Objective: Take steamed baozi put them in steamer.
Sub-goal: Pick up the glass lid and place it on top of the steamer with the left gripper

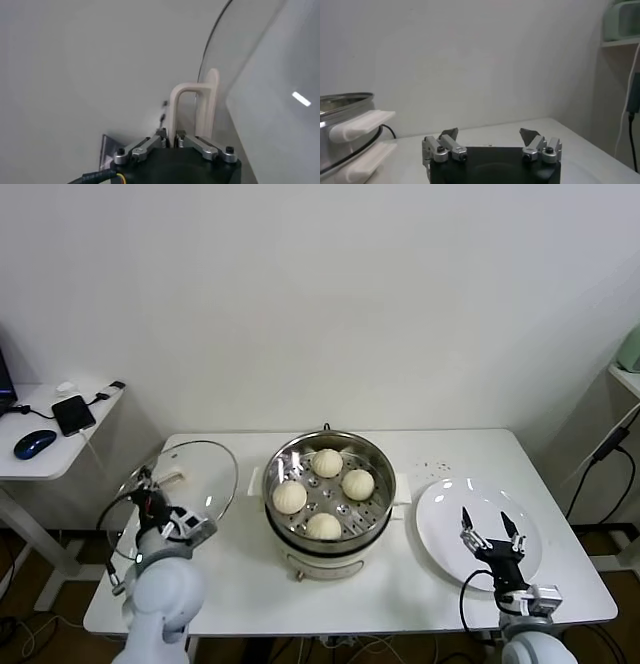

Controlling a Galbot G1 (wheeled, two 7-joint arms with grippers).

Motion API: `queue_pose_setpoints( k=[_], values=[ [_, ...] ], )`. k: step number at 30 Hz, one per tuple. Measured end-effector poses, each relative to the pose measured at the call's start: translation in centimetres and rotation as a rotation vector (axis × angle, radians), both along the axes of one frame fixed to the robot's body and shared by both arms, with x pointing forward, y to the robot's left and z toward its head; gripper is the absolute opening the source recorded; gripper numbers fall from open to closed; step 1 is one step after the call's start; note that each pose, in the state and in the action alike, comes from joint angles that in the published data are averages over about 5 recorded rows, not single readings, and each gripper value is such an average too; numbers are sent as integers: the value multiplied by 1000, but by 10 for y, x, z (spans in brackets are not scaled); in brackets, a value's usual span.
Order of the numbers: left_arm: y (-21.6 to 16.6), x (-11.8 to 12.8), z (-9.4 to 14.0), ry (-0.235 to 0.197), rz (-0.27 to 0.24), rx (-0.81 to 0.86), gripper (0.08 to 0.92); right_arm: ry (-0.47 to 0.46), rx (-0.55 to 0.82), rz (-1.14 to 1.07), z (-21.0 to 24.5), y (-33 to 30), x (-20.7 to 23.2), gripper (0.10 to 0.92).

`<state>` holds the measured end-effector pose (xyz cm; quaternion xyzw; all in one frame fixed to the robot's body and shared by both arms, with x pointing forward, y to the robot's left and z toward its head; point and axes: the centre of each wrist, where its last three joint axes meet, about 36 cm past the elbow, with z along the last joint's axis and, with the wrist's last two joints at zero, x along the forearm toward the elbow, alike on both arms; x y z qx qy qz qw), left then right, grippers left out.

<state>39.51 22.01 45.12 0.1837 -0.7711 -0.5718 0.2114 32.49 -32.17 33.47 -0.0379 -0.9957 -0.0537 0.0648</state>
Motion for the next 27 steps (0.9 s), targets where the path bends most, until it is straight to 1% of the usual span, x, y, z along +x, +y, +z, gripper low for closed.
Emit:
queue_pose_setpoints(
  k=[5,10,19,27],
  values=[
    [-34,-4,20,-41,-36,8,170,6,-1,-1,-2,1,-4,823],
    [-74,-4,27,-54,-101,11,170,8,-4,-7,-1,2,-8,823],
    [-141,3,31,-66,-233,23,170,24,-19,0,-1,-4,-15,823],
    [-184,4,25,-69,-355,55,170,46,-32,6,-4,-11,-21,823]
  ],
)
